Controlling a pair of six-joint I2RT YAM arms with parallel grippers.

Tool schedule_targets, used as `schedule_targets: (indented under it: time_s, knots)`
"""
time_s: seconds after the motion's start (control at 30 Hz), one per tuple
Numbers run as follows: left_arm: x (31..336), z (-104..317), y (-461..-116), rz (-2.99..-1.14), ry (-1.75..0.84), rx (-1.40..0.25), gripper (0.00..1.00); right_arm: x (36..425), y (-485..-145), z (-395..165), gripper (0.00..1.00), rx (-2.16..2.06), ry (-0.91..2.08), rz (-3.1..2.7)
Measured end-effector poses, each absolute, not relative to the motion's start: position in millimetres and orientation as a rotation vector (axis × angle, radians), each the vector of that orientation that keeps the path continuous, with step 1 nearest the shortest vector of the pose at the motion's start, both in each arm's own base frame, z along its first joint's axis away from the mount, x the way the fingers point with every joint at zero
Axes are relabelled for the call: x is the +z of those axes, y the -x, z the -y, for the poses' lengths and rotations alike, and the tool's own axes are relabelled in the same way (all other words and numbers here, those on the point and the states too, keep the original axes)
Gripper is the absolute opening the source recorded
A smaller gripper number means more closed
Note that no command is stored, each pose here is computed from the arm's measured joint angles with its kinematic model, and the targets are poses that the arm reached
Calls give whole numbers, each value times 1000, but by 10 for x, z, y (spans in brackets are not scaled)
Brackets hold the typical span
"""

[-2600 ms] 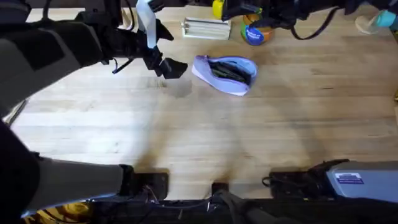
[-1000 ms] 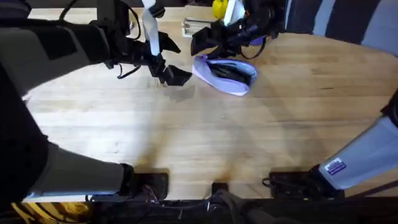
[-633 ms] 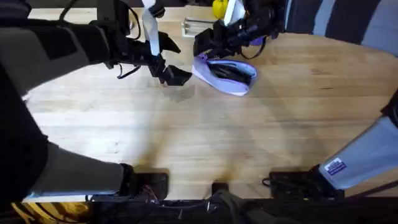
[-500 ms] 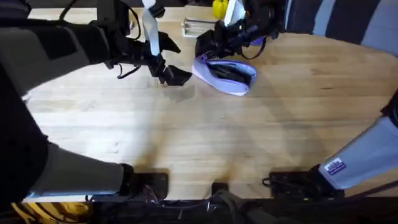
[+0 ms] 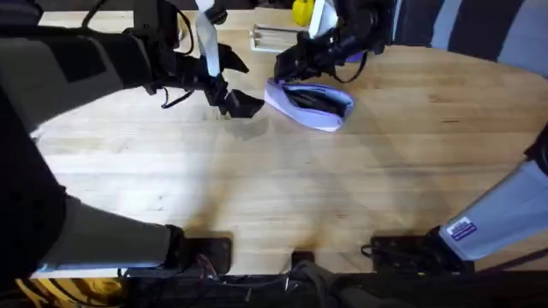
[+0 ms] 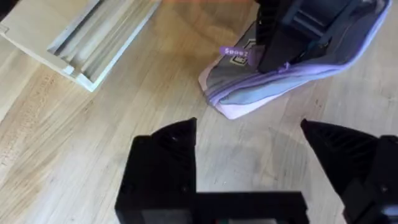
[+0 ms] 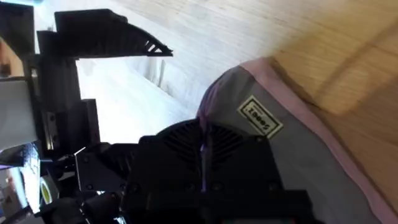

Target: Unzip the bag, pick up the pens from the table one at a time and place them inside, then zip the bag closed.

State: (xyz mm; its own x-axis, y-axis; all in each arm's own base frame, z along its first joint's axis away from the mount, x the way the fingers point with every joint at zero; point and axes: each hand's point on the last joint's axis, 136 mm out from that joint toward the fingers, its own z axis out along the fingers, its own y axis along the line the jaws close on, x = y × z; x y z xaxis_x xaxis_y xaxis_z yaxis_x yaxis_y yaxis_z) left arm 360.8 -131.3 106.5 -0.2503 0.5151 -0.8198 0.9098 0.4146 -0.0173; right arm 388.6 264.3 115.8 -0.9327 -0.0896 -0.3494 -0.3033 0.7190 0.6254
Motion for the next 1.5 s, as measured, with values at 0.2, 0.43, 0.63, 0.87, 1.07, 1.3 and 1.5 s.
schedule_targets:
  time_s: [0.2, 0.43, 0.63, 0.87, 1.07, 1.3, 1.5]
  knots:
    - [1066, 1313, -3608, -1905, -1214, -653, 993, 1178, -3859, -2631, 34, 1020, 351, -2624]
    - [1070, 1314, -3614, -1902, -1214, -652, 993, 1450, -3819, -2603, 34, 997, 403, -2561]
    - [1099, 1343, -3597, -1883, -1214, -678, 993, 1542, -3752, -2611, 34, 997, 423, -2553]
    - [1169, 1485, -3524, -1826, -1236, -750, 993, 1529, -3749, -2602, 34, 988, 423, -2559]
    - [1169, 1685, -3449, -1793, -1298, -767, 993, 1531, -3750, -2603, 34, 988, 423, -2558]
    - [997, 1790, -3406, -1810, -1324, -819, 993, 1530, -3750, -2603, 34, 988, 423, -2558]
    - [928, 1841, -3424, -1782, -1320, -867, 993, 1529, -3751, -2603, 34, 988, 423, -2558]
